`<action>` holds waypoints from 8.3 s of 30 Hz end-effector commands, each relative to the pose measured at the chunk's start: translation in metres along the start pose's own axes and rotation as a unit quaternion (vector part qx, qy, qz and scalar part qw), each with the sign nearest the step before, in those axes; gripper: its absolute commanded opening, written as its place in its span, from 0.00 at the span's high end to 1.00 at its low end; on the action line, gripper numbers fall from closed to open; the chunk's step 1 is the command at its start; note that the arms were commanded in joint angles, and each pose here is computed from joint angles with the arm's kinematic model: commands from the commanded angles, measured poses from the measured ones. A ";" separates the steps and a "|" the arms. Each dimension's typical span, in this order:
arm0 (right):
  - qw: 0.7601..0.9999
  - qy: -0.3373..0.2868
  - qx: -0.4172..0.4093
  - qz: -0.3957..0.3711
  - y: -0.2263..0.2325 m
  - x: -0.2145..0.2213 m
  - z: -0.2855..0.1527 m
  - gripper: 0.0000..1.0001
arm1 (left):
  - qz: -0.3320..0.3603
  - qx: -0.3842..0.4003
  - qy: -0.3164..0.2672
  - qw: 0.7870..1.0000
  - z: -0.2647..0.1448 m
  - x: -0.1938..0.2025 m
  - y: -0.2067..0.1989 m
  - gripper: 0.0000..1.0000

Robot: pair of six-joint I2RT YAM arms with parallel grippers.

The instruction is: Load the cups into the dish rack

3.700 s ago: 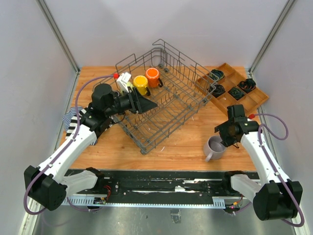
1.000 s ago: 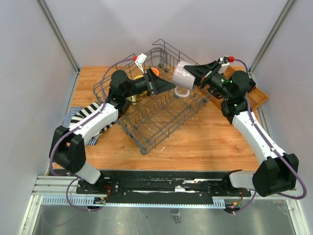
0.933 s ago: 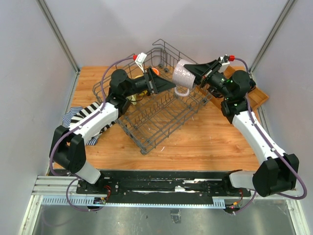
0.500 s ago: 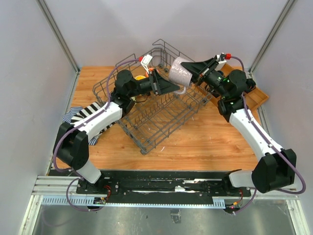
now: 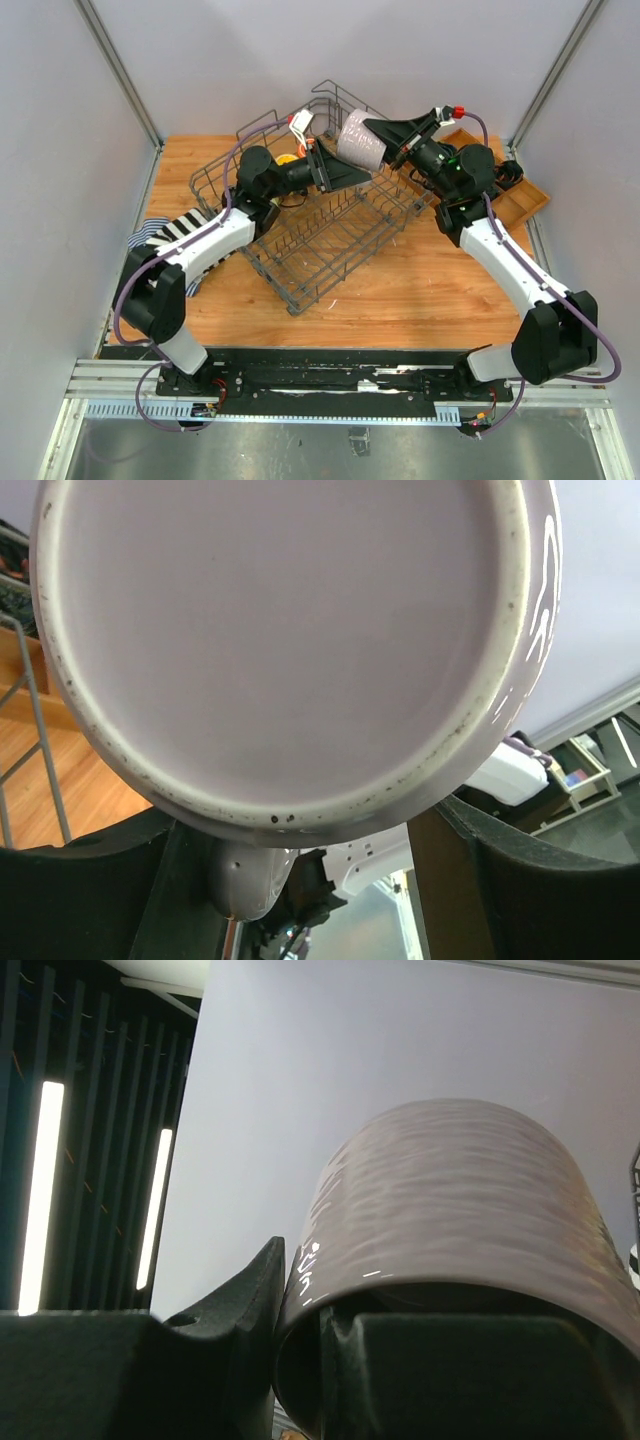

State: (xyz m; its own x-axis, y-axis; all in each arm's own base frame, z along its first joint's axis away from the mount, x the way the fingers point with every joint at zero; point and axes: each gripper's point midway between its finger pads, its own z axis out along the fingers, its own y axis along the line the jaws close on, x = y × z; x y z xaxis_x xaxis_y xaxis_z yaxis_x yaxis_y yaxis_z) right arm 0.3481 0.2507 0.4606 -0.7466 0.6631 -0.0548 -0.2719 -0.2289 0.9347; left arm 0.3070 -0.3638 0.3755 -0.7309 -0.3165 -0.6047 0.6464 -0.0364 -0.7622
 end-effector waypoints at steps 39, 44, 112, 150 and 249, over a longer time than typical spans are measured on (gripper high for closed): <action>0.996 -0.050 0.019 -0.066 -0.030 -0.024 -0.044 0.40 | 0.054 -0.051 -0.079 0.994 -0.010 -0.012 -0.012 0.99; 0.993 -0.070 0.041 -0.082 -0.037 -0.042 -0.063 0.30 | 0.055 -0.090 -0.079 0.991 -0.013 -0.011 0.003 1.00; 0.894 -0.031 0.339 -0.291 -0.138 -0.084 -0.190 0.21 | 0.049 -0.686 -0.065 0.723 -0.045 0.001 0.208 0.99; 0.893 -0.031 0.353 -0.277 -0.152 -0.086 -0.196 0.21 | 0.037 -0.698 0.007 0.716 -0.046 0.071 0.277 1.00; 0.756 0.173 0.477 -0.414 -0.167 -0.030 -0.243 0.02 | 0.425 -0.540 -0.246 0.683 -0.398 0.020 0.180 0.00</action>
State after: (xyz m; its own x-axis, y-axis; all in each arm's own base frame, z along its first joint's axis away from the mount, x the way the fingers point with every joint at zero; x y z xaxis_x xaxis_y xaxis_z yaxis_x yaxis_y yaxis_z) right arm 0.2696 0.0967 0.2315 -0.7095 0.0778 -0.7004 -0.2766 0.8833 0.3784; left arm 0.3241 0.0085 0.0933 -0.0534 -0.1267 -0.9905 -0.0186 0.9919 -0.1259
